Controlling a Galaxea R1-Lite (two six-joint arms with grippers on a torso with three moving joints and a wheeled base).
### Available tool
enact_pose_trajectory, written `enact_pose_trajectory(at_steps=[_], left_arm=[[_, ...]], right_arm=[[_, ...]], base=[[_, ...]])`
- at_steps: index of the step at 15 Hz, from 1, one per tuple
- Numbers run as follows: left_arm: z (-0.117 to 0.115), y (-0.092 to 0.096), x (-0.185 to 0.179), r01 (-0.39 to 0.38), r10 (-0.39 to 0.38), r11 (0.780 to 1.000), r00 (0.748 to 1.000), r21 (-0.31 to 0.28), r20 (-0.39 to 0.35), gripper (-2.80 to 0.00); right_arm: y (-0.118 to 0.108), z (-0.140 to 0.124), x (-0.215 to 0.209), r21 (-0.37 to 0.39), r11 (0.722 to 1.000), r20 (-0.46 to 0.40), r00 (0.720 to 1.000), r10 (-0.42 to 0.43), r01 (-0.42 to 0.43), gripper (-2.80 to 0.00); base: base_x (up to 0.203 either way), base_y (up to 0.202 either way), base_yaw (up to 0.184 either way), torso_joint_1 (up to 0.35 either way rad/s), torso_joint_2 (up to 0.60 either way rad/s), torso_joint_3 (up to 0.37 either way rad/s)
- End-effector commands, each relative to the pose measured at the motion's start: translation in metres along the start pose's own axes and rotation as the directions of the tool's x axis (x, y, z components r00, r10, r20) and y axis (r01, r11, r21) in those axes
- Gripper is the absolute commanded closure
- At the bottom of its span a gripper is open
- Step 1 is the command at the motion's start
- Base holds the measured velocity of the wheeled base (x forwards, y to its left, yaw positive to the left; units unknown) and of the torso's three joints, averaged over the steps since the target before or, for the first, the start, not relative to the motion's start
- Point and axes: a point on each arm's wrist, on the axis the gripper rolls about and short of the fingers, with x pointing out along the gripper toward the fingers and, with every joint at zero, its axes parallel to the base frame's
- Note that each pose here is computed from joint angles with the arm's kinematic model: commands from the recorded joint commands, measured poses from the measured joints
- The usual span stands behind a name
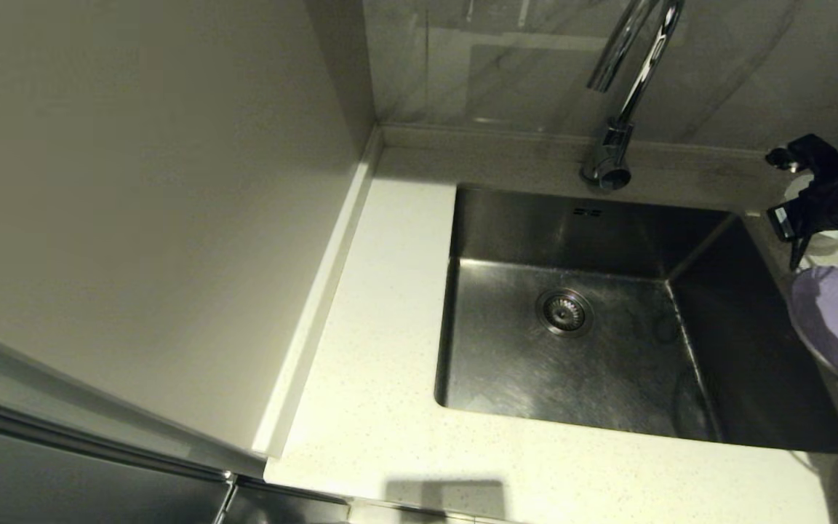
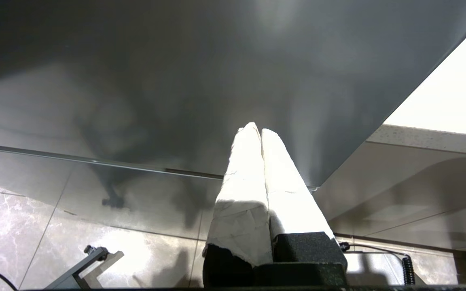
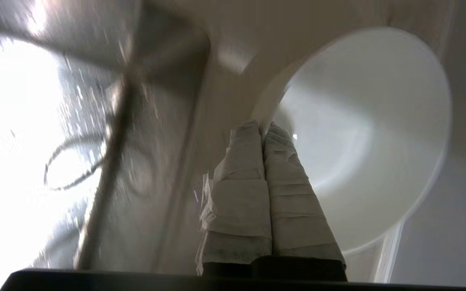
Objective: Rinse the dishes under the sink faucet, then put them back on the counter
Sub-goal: Put a bowl into the sink
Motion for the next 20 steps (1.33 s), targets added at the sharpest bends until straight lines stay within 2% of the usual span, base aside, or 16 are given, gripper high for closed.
enact_pose_trajectory(at_steps=[1, 3, 6, 9, 11, 15, 17, 20], left_arm=[[0.0, 0.0, 0.0, -0.001, 0.001, 1.0, 1.0, -0.001, 0.002, 0.0], [0.0, 0.0, 0.0, -0.001, 0.001, 1.0, 1.0, -0.001, 0.002, 0.0], [0.0, 0.0, 0.0, -0.001, 0.001, 1.0, 1.0, -0.001, 0.002, 0.0], [0.0, 0.0, 0.0, -0.001, 0.001, 1.0, 1.0, -0.001, 0.002, 0.0], [0.0, 0.0, 0.0, -0.001, 0.001, 1.0, 1.0, -0.001, 0.002, 0.0], [0.0, 0.0, 0.0, -0.001, 0.001, 1.0, 1.0, -0.001, 0.002, 0.0], [0.0, 0.0, 0.0, -0.001, 0.001, 1.0, 1.0, -0.001, 0.002, 0.0], [0.0, 0.0, 0.0, -0.001, 0.001, 1.0, 1.0, -0.001, 0.002, 0.0]], right_arm=[[0.003, 0.012, -0.007, -0.001, 1.0, 0.064, 0.998, -0.01, 0.01, 0.0], [0.009, 0.019, -0.015, -0.003, 1.0, 0.105, 0.994, 0.015, -0.014, 0.0], [0.022, 0.022, -0.036, -0.025, 0.995, 0.133, 0.986, 0.099, -0.097, 0.0], [0.051, 0.022, -0.068, -0.064, 0.979, 0.132, 0.97, 0.202, -0.195, 0.0], [0.079, 0.022, -0.091, -0.105, 0.956, 0.131, 0.949, 0.286, -0.274, 0.0], [0.139, 0.012, -0.119, -0.188, 0.885, 0.09, 0.89, 0.448, -0.426, 0.0], [0.169, 0.003, -0.123, -0.224, 0.857, 0.105, 0.863, 0.495, -0.464, 0.0], [0.22, -0.008, -0.12, -0.272, 0.839, 0.171, 0.834, 0.525, -0.472, 0.0]], base=[[0.0, 0.0, 0.0, 0.0, 0.0, 0.0], [0.0, 0.0, 0.0, 0.0, 0.0, 0.0], [0.0, 0.0, 0.0, 0.0, 0.0, 0.0], [0.0, 0.0, 0.0, 0.0, 0.0, 0.0], [0.0, 0.0, 0.0, 0.0, 0.0, 0.0], [0.0, 0.0, 0.0, 0.0, 0.0, 0.0], [0.0, 0.0, 0.0, 0.0, 0.0, 0.0], [0.0, 0.0, 0.0, 0.0, 0.0, 0.0]])
